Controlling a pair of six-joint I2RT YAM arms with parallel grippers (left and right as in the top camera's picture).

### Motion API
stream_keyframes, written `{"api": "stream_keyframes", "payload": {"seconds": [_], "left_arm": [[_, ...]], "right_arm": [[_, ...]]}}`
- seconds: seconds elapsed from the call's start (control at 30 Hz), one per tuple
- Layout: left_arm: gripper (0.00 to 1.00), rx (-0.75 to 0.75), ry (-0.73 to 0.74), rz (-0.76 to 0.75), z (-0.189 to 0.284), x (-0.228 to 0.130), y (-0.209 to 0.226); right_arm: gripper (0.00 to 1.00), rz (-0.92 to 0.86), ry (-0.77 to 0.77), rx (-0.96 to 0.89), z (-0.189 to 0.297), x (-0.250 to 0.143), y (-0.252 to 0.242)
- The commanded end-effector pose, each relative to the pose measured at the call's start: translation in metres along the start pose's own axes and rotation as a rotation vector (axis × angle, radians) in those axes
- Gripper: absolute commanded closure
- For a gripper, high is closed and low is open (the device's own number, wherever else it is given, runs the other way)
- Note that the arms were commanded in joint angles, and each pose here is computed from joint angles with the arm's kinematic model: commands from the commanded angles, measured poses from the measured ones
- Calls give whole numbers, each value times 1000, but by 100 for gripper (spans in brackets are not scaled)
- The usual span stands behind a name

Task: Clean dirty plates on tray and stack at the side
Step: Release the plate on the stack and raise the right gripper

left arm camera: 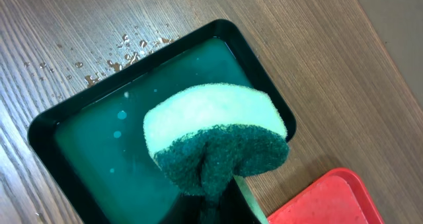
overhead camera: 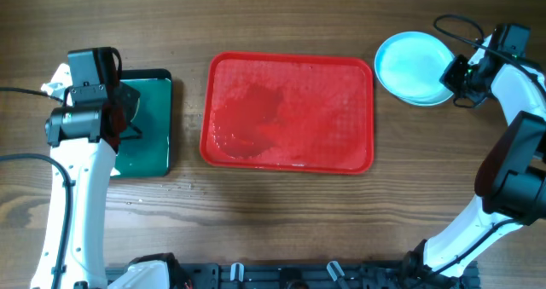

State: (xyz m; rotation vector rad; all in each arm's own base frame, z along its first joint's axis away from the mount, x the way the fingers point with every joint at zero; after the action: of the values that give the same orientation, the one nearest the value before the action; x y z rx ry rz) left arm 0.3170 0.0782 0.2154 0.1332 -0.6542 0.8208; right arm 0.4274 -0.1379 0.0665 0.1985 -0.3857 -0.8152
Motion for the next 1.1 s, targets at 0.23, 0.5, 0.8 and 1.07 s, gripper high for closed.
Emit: {"api": "stream_keyframes", "payload": {"seconds": [0.23, 0.5, 0.8, 1.07], "left_arm": [[96, 2, -12, 22, 3, 1, 3], [96, 1, -13, 22, 3, 1, 3], [96, -1, -14, 23, 2, 2, 2], [96, -17, 44, 6, -30, -11, -9]], "right_arm": [[95, -53, -71, -107, 6, 10, -17], [40, -49, -25, -42, 5, 3, -8], [25, -25, 74, 248, 45, -18, 52], [24, 226, -32, 345, 129, -66, 132]]}}
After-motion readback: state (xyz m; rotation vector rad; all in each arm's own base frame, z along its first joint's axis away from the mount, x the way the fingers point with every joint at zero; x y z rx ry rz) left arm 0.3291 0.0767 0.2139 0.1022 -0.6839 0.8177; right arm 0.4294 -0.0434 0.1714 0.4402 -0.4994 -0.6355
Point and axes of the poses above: each gripper's point midway between its finger pads, its own z axis back along the fingers, its own y axis along the line the jaws close on, x = y × z, the point moved 3 cm from there along z, back along the fingers, and after that the axes turned 13 degrees about -z, right-handed, at the moved point
